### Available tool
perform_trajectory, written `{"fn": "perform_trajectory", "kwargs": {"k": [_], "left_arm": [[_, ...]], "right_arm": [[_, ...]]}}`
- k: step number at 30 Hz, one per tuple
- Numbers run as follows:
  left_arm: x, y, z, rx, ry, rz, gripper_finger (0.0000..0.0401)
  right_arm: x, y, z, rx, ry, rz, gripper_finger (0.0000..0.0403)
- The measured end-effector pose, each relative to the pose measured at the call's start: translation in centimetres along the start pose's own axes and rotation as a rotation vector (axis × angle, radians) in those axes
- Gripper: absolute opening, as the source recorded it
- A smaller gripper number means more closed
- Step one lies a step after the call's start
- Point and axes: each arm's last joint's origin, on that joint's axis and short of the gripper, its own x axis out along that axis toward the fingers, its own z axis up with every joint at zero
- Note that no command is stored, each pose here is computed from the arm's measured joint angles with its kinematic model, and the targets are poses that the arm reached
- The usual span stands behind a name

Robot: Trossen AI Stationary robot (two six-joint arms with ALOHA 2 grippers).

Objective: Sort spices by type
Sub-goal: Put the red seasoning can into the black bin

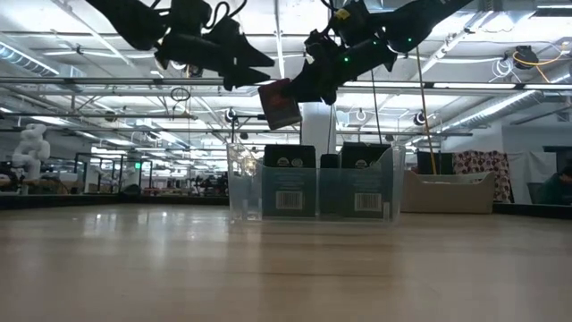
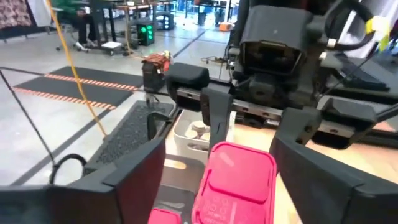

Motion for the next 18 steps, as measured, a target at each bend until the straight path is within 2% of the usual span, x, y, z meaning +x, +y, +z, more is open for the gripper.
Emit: {"fn": "perform_trajectory", "kwargs": {"k": [7, 12, 18], "left_arm": [[0.7, -1.1, 0.4, 0.071, 0.009, 0.035, 0.0364], [0.9, -1.6, 0.9, 0.092, 0.047, 0.017, 0.0370], [1.0, -1.6, 0.0, 0.112, 0.130, 0.007, 0.0371]], "right_arm": [[0.0, 0.0, 0.0, 0.000, 0.000, 0.000, 0.0158], [0.0, 0.0, 0.0, 0.000, 0.000, 0.000, 0.0158], [0.0, 0.0, 0.0, -0.001, 0.000, 0.000, 0.0157]]}}
